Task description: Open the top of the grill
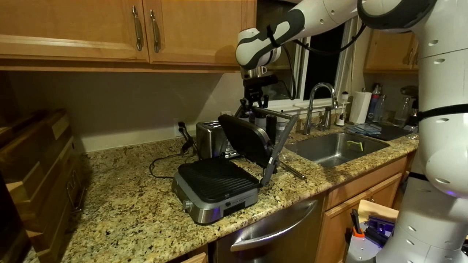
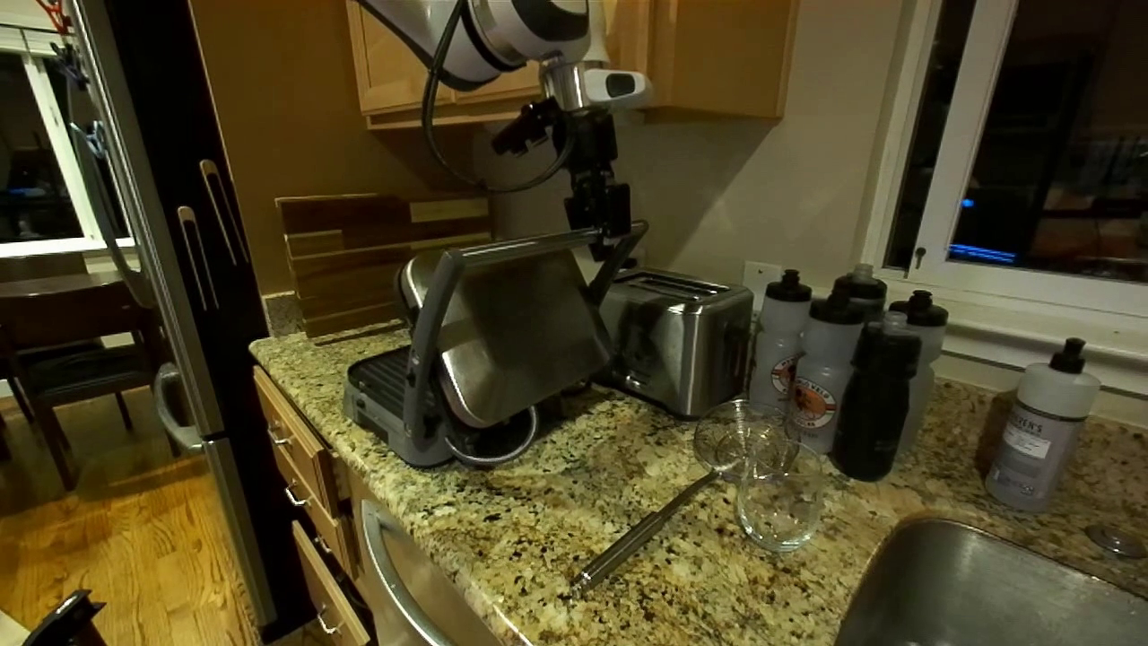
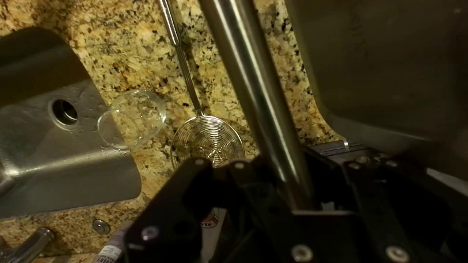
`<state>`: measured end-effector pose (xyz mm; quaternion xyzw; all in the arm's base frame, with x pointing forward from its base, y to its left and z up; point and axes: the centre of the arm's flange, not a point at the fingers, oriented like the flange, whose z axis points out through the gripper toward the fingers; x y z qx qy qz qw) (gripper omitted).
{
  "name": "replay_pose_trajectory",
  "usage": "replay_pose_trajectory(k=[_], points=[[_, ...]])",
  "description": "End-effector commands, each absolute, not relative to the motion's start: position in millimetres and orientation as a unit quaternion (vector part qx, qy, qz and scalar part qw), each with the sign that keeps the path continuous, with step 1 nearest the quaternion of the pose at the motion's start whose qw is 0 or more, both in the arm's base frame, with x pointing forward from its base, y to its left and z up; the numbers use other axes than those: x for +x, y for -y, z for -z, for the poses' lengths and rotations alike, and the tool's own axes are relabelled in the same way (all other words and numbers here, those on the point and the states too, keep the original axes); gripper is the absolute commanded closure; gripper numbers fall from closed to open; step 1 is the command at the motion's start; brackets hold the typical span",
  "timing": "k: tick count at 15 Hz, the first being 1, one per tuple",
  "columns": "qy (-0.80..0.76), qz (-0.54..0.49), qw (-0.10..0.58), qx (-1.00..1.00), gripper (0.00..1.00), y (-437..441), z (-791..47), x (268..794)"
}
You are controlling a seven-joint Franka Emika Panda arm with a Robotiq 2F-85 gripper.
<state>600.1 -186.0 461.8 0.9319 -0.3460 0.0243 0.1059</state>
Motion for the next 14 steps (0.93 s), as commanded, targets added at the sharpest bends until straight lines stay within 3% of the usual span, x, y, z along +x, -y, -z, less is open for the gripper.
replay_pose_trajectory(k=[1, 11, 13, 14], points=[[0.361, -0.026, 0.106, 0.926, 0.95, 184, -456, 581], [0.389, 0.004, 0.106, 0.915, 0.95, 201, -425, 566], [0.39, 0.0, 0.112, 0.914, 0.65, 203, -428, 563], [0.39, -0.002, 0.115, 0.914, 0.6, 203, -429, 563]])
